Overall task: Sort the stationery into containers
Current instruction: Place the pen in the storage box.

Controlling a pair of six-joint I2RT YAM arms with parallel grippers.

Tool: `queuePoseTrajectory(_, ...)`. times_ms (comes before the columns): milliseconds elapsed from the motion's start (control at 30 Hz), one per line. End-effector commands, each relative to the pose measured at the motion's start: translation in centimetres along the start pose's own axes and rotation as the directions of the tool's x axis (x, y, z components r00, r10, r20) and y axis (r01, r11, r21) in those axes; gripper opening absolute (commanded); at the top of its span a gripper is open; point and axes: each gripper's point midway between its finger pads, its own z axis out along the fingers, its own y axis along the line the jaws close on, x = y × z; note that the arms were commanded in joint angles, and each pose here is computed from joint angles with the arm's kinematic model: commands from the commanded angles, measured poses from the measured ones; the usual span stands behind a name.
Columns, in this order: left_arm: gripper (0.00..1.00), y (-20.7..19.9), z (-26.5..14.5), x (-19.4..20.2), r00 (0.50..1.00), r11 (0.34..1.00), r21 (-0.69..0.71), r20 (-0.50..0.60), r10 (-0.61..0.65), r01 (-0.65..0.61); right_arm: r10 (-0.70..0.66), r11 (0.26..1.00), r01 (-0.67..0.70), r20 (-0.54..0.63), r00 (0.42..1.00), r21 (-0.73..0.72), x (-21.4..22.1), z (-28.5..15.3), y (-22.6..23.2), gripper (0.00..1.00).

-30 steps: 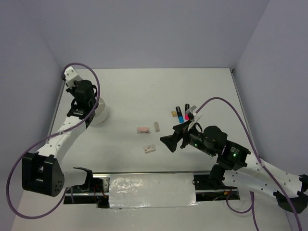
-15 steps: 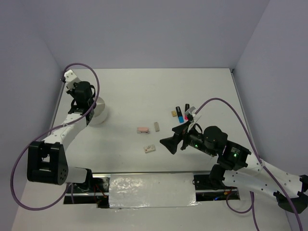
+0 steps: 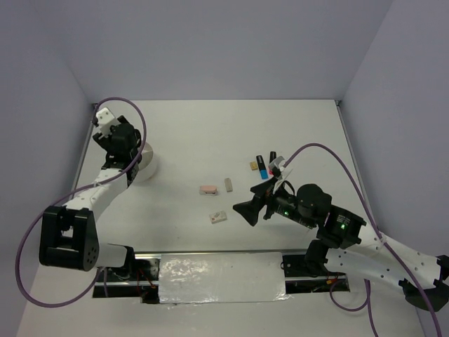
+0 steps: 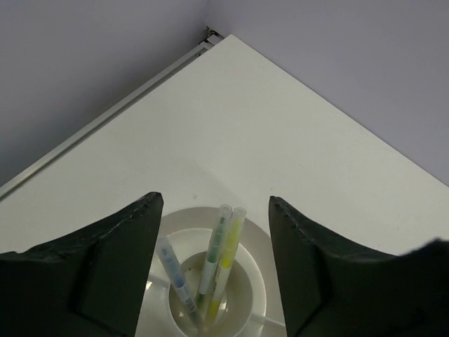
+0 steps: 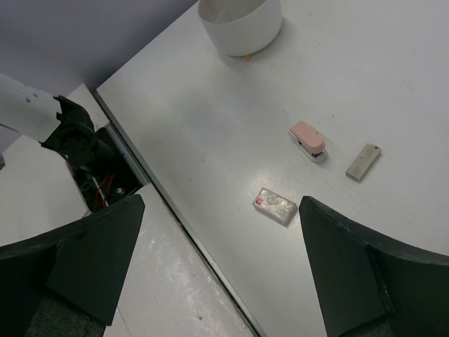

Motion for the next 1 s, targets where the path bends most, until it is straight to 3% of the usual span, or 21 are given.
queuePoseTrajectory(0,0.76,-1.3,-1.5,-3.2,0.995,0.997,0.035,0.07,-0.071,0.069,-0.01,1.0,0.01,-0.001,1.0,0.013,0.2,0.4,-0.3,1.0)
queuePoseTrajectory(167,0.9,-4.3,-4.5,-7.2,0.991,0.981,0.152,0.05,-0.125,0.116,-0.042,0.999,0.044,-0.088,0.995,0.023,2.2,2.7,-0.7,1.0)
queuePoseTrajectory(333,0.97,-5.6,-8.6,-7.7,0.986,0.953,0.272,-0.139,-0.096,0.131,-0.136,0.989,0.143,-0.201,0.97,0.02,4.3,6.2,-2.1,0.99)
queuePoseTrajectory(400,0.99,-6.7,-10.9,-7.7,0.973,0.915,0.377,-0.222,-0.061,0.143,-0.166,0.986,0.168,-0.228,0.959,-0.013,4.2,7.5,-2.1,0.86)
queuePoseTrajectory(433,0.99,-6.5,-12.3,-7.5,0.97,0.896,0.429,-0.242,-0.004,0.111,-0.199,0.98,0.192,-0.255,0.946,-0.052,4.6,8.2,-2.0,0.85)
queuePoseTrajectory(467,0.99,-6.7,-13.2,-6.7,0.963,0.874,0.476,-0.267,0.034,0.101,-0.205,0.979,0.201,-0.332,0.921,-0.046,6.4,9.2,-3.0,0.84)
queuePoseTrajectory(567,0.99,-6.8,-16.8,-3.2,0.901,0.762,0.644,-0.368,0.231,0.068,-0.292,0.956,0.281,-0.418,0.86,-0.091,6.8,11.0,-3.4,0.81)
queuePoseTrajectory(600,0.99,-7.2,-18.4,-2.0,0.87,0.7,0.708,-0.4,0.29,0.092,-0.306,0.951,0.296,-0.45,0.839,-0.094,7.1,12.5,-3.8,0.82)
queuePoseTrajectory(667,0.99,-6.4,-20.4,0.3,0.837,0.615,0.785,-0.385,0.389,0.075,-0.345,0.936,0.331,-0.495,0.797,-0.12,7.9,13.3,-4.7,0.84)
queuePoseTrajectory(700,0.99,-6.3,-21.9,0.3,0.845,0.548,0.832,-0.35,0.403,0.084,-0.36,0.931,0.338,-0.513,0.779,-0.141,8.3,14.3,-4.9,0.84)
queuePoseTrajectory(733,0.99,-6.0,-22.3,0.7,0.85,0.531,0.843,-0.34,0.402,0.086,-0.403,0.913,0.369,-0.523,0.752,-0.173,8.5,14.6,-5.3,0.85)
queuePoseTrajectory(833,0.99,-4.2,-22.4,3.1,0.852,0.556,0.827,-0.351,0.389,0.087,-0.471,0.875,0.437,-0.573,0.671,-0.206,9.7,15.5,-7.0,0.85)
queuePoseTrajectory(967,0.99,-3.2,-22.0,1.8,0.88,0.608,0.792,-0.327,0.344,0.056,-0.532,0.84,0.461,-0.607,0.591,-0.287,10.3,16.7,-7.4,0.82)
